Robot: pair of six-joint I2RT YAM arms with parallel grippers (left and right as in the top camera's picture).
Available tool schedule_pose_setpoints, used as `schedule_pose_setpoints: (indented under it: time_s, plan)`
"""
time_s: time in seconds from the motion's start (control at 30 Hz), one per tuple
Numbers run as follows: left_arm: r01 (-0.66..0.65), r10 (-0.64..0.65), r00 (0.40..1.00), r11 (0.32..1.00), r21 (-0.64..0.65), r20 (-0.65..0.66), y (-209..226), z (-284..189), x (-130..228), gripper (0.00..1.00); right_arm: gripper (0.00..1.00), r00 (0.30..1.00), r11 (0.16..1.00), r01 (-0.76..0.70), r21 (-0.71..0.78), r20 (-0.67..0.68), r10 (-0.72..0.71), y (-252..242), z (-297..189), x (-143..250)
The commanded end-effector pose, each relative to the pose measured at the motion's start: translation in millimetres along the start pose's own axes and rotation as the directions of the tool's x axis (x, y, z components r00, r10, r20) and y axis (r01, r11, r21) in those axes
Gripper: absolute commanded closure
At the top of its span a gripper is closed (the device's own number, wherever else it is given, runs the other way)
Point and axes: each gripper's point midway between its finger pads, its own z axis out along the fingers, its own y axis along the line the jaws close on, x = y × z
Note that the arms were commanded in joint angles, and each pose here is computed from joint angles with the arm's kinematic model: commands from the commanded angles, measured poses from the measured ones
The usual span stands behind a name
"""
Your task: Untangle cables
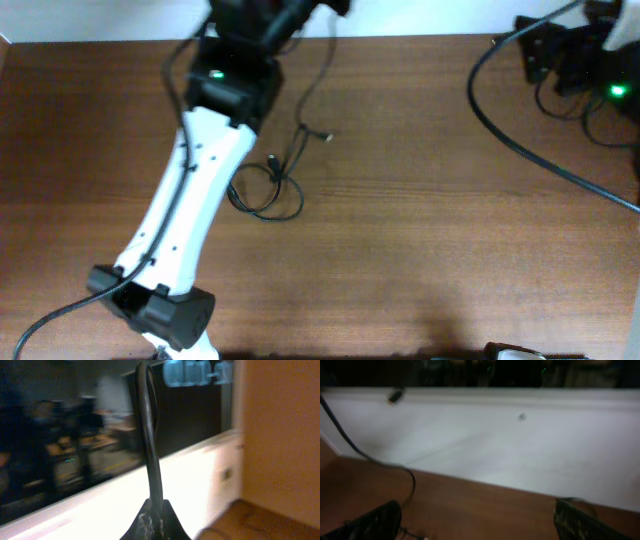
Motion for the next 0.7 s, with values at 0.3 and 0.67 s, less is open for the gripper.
schedule_pose_setpoints:
  time_s: [0.3,0.67]
  plan:
    - [0.394,-0.13,0.87,0.763,0.512,-0.476,-245,49,202,1.0,0.04,0.999,0.984,0.034,0.173,0.036,-0.041,-33,-55,-18]
    - [0.208,-0.054,0.842,0.951,0.23,-0.537,-110,-42,97,0.01,0.05,0.997,0.983,-0.029,0.181,-0.071,0.042,-47,-35,12]
